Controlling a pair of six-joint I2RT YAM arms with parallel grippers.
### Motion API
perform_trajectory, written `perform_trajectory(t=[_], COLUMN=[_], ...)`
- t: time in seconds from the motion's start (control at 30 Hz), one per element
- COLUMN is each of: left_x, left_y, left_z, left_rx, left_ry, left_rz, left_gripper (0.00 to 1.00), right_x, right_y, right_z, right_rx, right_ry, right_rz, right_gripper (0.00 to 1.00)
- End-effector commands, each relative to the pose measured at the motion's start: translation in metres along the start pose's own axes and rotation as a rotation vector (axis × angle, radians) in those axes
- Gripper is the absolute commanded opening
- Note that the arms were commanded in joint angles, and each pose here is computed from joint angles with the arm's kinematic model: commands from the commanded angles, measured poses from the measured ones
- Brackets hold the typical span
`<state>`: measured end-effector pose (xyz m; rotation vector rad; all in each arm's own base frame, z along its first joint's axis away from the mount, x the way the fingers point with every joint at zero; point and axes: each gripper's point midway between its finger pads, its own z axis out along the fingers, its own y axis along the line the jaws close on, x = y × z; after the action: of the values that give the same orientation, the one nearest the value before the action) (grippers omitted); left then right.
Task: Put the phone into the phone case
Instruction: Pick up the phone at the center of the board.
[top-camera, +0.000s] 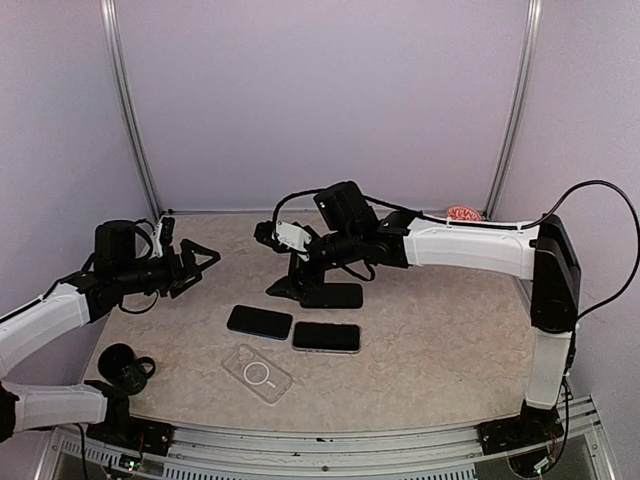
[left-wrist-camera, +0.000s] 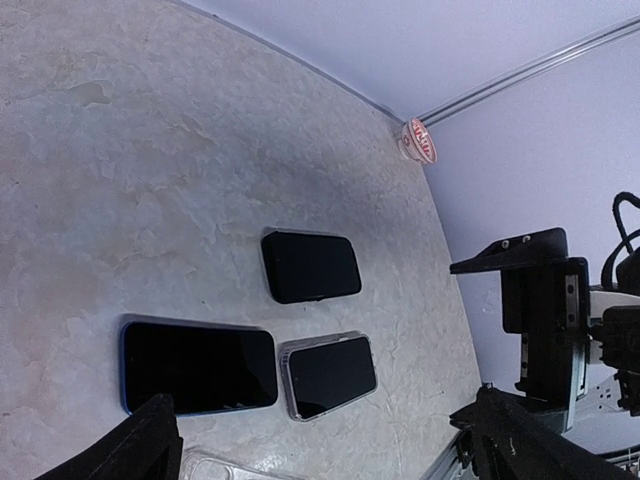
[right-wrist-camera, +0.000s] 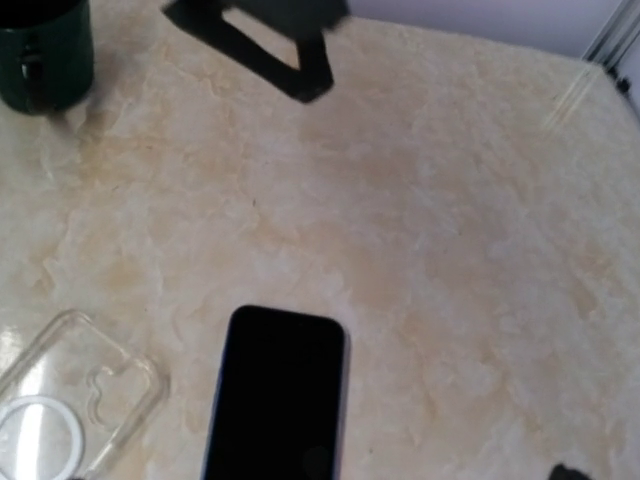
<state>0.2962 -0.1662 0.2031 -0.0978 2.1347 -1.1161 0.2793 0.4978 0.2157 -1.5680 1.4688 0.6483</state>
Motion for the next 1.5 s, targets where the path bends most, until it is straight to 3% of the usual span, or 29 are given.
perform_trajectory(t=[0.0,0.83,1.47], left_x=[0.001,0.009,0.014], left_y=[0.001,0.007,0.011], left_z=[0.001,-0.004,-0.003], left_rx=[-0.004,-0.020,-0.026], left_ry=[-0.013,-0.013,-0.006], left_rz=[0.005,-0.001,-0.015], left_gripper=[0.99,0.99,0.99], right_x=[0.009,0.041,0.111], right_y=[-0.001,-0.025,-0.001], right_z=[0.018,0.073,0.110], right_rx=[-0.043,-0.042,-0.091], right_ry=[0.003,0.020,0.155], right_rz=[0.050,0.106,0.156], right_gripper=[0.97,0.97,0.99])
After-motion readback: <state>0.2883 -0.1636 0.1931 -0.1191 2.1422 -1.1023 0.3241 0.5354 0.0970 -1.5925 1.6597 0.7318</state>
